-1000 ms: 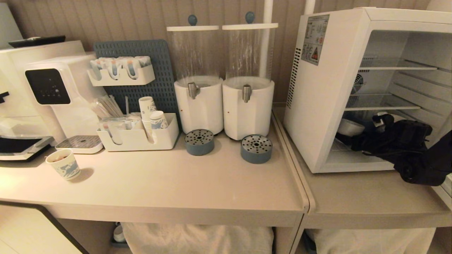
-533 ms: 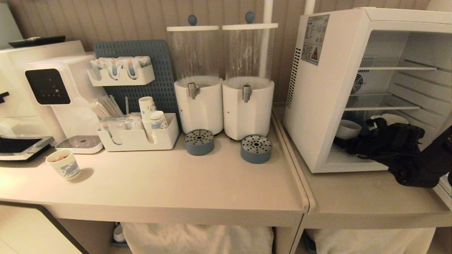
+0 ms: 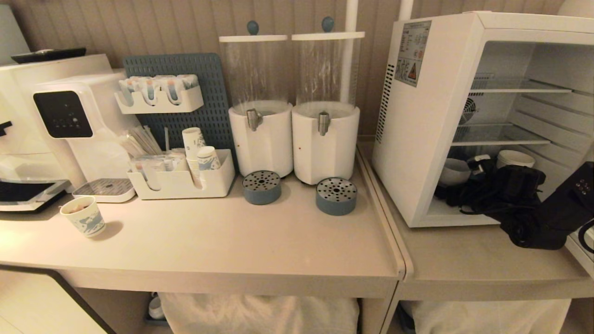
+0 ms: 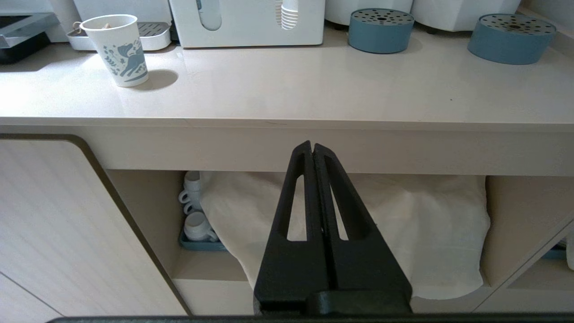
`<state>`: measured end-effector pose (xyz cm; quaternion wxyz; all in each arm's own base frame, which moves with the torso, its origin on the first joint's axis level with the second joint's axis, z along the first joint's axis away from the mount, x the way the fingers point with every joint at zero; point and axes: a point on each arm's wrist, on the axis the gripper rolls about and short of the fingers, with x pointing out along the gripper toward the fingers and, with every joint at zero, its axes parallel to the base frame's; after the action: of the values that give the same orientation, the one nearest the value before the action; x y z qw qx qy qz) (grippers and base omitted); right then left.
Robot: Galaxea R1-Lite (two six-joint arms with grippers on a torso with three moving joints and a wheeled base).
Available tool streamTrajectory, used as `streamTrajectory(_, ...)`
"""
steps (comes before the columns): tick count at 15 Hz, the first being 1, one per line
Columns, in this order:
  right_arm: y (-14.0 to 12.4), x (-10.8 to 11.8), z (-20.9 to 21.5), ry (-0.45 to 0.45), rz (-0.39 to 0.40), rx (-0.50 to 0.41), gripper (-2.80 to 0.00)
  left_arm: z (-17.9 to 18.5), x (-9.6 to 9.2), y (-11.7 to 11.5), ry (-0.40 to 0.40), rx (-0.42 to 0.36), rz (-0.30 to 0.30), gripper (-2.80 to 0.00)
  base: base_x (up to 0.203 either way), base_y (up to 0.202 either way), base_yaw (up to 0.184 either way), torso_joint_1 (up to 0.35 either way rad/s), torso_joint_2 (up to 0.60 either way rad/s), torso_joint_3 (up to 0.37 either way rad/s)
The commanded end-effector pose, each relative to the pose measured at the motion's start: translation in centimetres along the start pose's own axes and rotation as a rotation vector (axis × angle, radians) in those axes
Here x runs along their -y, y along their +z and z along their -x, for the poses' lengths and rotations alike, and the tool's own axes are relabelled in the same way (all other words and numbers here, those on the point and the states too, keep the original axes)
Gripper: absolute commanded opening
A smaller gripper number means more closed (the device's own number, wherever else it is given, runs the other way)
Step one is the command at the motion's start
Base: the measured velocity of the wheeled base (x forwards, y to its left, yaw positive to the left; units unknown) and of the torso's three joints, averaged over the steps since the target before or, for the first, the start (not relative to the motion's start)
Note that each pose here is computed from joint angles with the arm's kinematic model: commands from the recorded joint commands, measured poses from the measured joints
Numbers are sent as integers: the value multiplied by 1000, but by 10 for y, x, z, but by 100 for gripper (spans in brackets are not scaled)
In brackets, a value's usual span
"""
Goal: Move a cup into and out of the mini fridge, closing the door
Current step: Take the ceramic cup out of the freezer
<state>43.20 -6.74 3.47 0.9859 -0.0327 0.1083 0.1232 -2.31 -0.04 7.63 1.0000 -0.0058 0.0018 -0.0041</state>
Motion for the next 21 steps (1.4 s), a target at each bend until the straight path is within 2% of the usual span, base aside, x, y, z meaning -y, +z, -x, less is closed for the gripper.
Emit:
streamTrajectory(1, 0, 0, -1, 4, 2, 2, 0, 0, 0, 0, 1, 1, 1, -280, 0, 0, 0, 0, 0, 0)
streamTrajectory(7, 22, 8, -1, -11, 6, 35, 0, 0, 0, 0, 0, 1, 1, -280, 0, 0, 0, 0, 0, 0)
streamTrajectory(11, 26, 18, 0, -28, -2, 31, 0, 0, 0, 0, 1, 1, 1, -280, 0, 0, 0, 0, 0, 0)
streamTrajectory(21, 31, 19, 3, -33, -10, 32, 0, 0, 0, 0, 0, 1, 1, -280, 0, 0, 0, 0, 0, 0)
